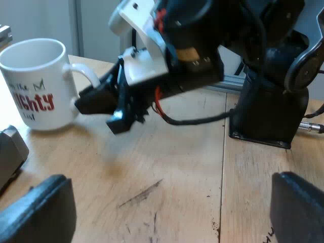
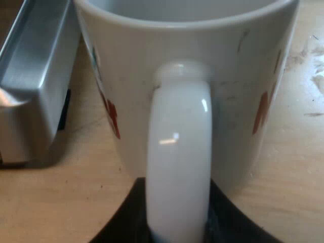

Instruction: Remove mug from coffee machine

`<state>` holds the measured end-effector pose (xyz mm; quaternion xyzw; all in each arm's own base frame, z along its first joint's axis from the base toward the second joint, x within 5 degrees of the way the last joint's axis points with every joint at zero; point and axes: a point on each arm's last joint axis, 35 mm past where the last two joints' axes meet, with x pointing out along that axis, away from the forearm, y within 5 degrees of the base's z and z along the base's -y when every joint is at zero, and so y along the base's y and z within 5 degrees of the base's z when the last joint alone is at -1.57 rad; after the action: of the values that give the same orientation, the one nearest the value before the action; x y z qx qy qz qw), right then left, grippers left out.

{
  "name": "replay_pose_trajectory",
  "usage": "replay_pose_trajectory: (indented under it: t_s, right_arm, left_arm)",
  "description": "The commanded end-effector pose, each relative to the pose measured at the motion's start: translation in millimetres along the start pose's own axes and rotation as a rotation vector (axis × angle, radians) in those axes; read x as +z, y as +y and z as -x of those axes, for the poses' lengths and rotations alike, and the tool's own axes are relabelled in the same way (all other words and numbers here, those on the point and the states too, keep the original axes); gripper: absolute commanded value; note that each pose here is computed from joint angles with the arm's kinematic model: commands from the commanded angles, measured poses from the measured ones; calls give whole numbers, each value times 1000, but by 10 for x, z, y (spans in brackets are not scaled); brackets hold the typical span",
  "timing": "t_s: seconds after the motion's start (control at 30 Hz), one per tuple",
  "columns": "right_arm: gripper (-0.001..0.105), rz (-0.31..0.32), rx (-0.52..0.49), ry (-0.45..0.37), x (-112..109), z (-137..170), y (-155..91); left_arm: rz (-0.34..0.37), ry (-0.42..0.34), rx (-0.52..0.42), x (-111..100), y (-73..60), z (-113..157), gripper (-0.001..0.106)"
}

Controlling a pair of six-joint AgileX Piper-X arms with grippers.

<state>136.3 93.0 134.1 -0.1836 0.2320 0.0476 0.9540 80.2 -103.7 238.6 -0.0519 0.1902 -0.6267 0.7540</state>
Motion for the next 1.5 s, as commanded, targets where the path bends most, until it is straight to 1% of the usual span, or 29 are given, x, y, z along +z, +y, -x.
replay_pose_trajectory:
  t_s: [0.03,0.07,0.1,0.17,0.27,0.4,0.5,0.63,0.73,0.8,0.87,0.9,0.93,0.97,1.0,1.07,1.13,1.17,1.2,1.3,1.33,1.37,1.4,1.47,1.5]
  right_arm:
    - [0,-42,-8,-57,108,-34,-78]
    - [0,-50,11,-54,107,-52,-100]
    - [0,-44,26,-51,104,-63,-112]
    - [0,-13,42,-49,103,-73,-123]
    - [0,26,39,-60,115,-72,-124]
    - [0,31,40,-50,96,-94,-110]
    - [0,45,43,-21,47,-138,-81]
    - [0,11,45,-3,16,-164,-64]
    - [0,-17,45,9,0,-169,-59]
    - [0,-41,75,11,-2,-168,-49]
    - [0,-34,129,24,-19,-166,-29]
    - [1,-30,142,30,-27,-165,-24]
    - [4,-24,161,46,-47,-163,-17]
    - [11,-17,162,59,-62,-162,-16]
    - [14,-18,162,57,-59,-160,-18]
    - [36,-19,178,57,-59,-160,-12]
    - [41,-19,185,57,-59,-159,-10]
    - [52,-19,192,57,-58,-159,-7]
    - [54,-19,194,56,-58,-158,-6]
    - [55,-19,195,56,-58,-158,-6]
    - [59,-38,203,65,-60,-159,-2]
    - [59,-42,203,70,-60,-157,-4]
    - [59,-58,203,90,-66,-154,-5]
    - [59,-65,211,126,-88,-141,-7]
    - [59,-70,233,147,-96,-128,-5]
  left_arm:
    - [-6,-4,-17,8,-10,-5,80]
    - [-6,-4,-17,8,-10,-5,80]
    - [-6,-4,-17,8,-10,-5,80]
    - [-6,-4,-17,8,-10,-5,80]
    - [-6,-4,-17,8,-10,-5,80]
    - [-6,-4,-17,8,-10,-5,80]
    - [-6,-5,-10,8,-8,-5,80]
    - [-6,-9,11,9,0,-5,80]
    - [0,-17,74,11,22,-4,80]
    - [13,-23,124,10,40,-3,80]
    - [48,-31,171,10,57,0,80]
    - [48,-33,177,10,59,0,80]
    - [47,-34,184,11,61,1,80]
    - [47,-35,190,11,64,1,80]
    - [47,-35,193,11,64,1,80]
    - [47,-39,213,12,72,3,80]
    - [47,-40,219,12,73,3,80]
    - [47,-40,219,13,74,3,80]
    - [47,-40,219,13,74,3,80]
    - [47,-40,219,13,74,3,80]
    - [47,-40,219,13,74,3,80]
    - [47,-40,219,13,74,3,80]
    - [47,-40,219,13,74,3,80]
    - [47,-41,221,13,74,3,80]
    - [47,-42,227,13,76,4,80]
